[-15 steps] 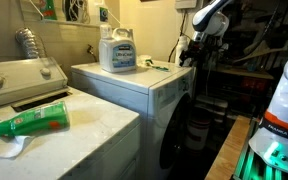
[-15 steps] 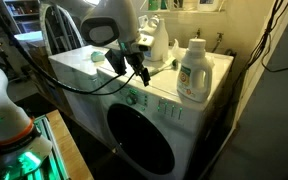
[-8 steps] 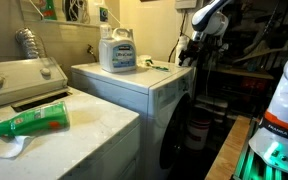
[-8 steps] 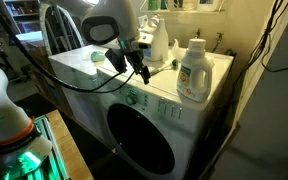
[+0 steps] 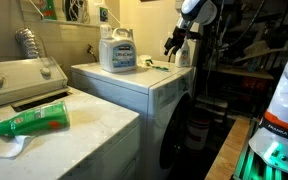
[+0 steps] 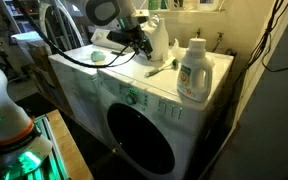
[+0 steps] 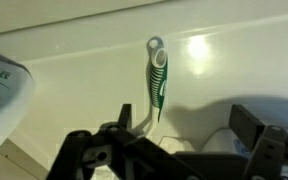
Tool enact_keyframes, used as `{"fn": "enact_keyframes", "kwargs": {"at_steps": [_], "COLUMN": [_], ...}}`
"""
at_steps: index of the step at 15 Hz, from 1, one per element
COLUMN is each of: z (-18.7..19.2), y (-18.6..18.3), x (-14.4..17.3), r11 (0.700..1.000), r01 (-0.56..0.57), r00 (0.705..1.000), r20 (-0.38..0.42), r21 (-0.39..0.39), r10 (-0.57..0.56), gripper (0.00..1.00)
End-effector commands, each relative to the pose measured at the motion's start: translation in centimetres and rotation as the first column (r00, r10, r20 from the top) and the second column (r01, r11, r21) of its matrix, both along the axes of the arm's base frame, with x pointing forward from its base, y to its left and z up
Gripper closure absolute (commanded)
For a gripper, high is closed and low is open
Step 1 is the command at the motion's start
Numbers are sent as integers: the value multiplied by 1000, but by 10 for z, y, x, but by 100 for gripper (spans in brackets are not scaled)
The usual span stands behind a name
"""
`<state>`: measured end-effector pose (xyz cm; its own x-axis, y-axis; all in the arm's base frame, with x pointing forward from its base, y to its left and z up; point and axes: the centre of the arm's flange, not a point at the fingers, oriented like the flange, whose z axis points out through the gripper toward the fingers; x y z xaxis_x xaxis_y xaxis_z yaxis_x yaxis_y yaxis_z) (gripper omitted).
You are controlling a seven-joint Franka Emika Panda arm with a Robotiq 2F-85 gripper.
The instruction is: Use the brush to scrub the top of the washing machine.
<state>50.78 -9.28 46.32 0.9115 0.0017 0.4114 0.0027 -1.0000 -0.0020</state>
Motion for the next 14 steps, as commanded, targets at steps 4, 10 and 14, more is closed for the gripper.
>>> {"fn": "enact_keyframes", "kwargs": {"at_steps": [4,10,14], "z": [-19,-55,-78], "y": [23,52,62], "x": [35,49,55], "r11": [981,924,909], "r01": [8,-16,-35], "r00": [1000,999,998], "r20": [4,-43,-56], "r21": [-194,-383,-415], "r10": [-7,-1,13], "gripper": [0,0,0]}}
